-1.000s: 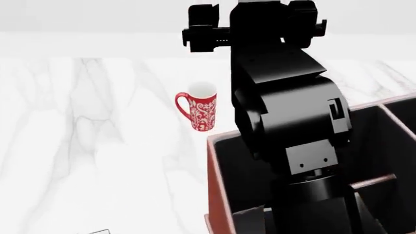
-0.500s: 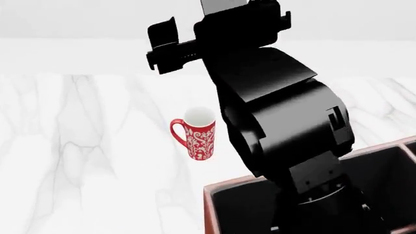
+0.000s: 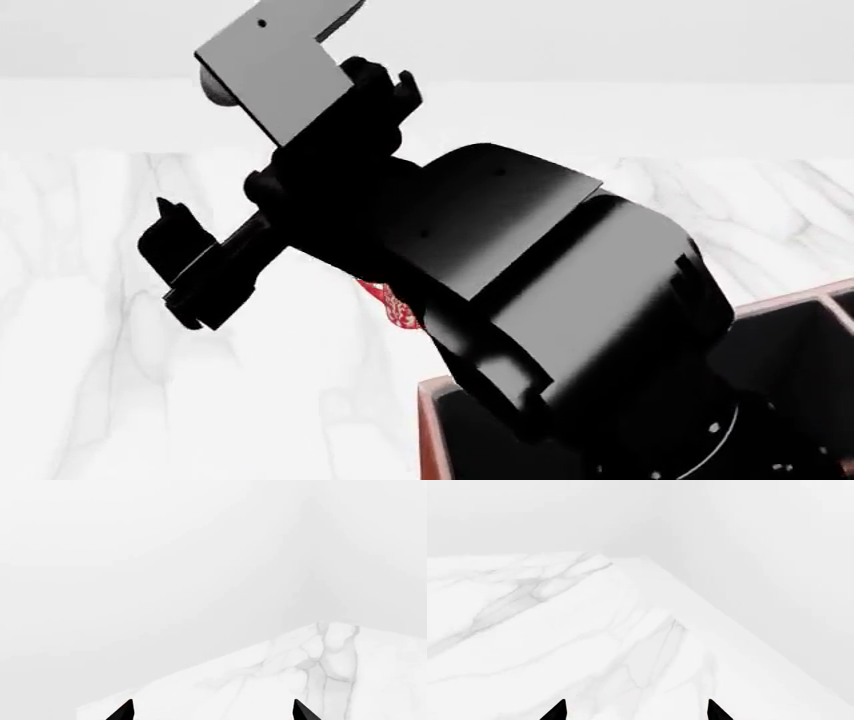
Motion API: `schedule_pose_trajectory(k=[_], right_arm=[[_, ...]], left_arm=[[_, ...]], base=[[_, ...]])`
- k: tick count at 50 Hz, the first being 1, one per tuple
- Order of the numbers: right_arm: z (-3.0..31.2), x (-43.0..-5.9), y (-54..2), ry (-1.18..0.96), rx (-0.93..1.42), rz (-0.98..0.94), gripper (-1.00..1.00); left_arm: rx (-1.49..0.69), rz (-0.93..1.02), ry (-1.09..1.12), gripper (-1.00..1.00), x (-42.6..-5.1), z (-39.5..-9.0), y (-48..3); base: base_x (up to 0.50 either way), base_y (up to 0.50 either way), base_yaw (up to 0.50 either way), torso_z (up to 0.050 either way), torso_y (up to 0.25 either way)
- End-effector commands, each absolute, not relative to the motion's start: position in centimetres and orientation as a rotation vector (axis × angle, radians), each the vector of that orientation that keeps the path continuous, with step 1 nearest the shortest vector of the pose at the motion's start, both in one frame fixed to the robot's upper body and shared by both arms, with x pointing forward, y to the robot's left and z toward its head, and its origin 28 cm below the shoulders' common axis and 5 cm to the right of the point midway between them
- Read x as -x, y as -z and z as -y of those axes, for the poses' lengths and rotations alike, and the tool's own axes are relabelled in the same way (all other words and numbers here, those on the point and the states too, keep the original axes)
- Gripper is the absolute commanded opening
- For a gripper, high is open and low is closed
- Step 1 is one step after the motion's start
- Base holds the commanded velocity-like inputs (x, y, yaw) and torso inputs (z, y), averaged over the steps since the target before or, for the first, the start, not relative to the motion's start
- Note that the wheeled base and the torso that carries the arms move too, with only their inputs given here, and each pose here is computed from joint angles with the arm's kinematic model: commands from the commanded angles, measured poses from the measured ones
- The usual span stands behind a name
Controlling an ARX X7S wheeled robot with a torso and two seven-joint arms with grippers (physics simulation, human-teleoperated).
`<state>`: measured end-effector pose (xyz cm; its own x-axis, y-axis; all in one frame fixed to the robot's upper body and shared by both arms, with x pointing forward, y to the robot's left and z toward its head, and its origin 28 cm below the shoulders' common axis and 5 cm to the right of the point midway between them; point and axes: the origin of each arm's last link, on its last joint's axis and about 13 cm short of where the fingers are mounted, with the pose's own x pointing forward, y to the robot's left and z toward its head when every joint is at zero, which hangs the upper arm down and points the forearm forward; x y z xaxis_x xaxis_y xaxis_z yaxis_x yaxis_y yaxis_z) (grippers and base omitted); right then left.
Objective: Pick up the book and place it in the right compartment of the caddy.
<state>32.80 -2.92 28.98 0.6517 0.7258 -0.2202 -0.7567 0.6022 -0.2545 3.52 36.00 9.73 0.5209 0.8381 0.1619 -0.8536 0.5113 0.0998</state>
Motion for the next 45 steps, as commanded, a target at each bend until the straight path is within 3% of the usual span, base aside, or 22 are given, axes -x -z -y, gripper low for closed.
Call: schedule_pose_trajectory(k=[1, 20, 45], right_arm=[[2.2, -30.1, -28.6, -1.1, 0.457, -0.171, 1.0], [2.4, -28.1, -26.1, -1.323, 0.726, -0.23, 1.0], [2.1, -27.2, -25.3, -1.379, 0.779, -0.262, 1.0]], left_arm=[[-0.176, 0.099, -1.019, 1.0, -3.6, -36.0, -9.8], [-0.173, 0.093, -1.019, 1.0, -3.6, -36.0, -9.5], [-0.171, 0.091, -1.018, 1.0, -3.7, -36.0, -9.4]], base=[[0.0, 0.0, 0.0, 0.0, 0.0], [0.0, 0.0, 0.0, 0.0, 0.0], [0.0, 0.0, 0.0, 0.0, 0.0]])
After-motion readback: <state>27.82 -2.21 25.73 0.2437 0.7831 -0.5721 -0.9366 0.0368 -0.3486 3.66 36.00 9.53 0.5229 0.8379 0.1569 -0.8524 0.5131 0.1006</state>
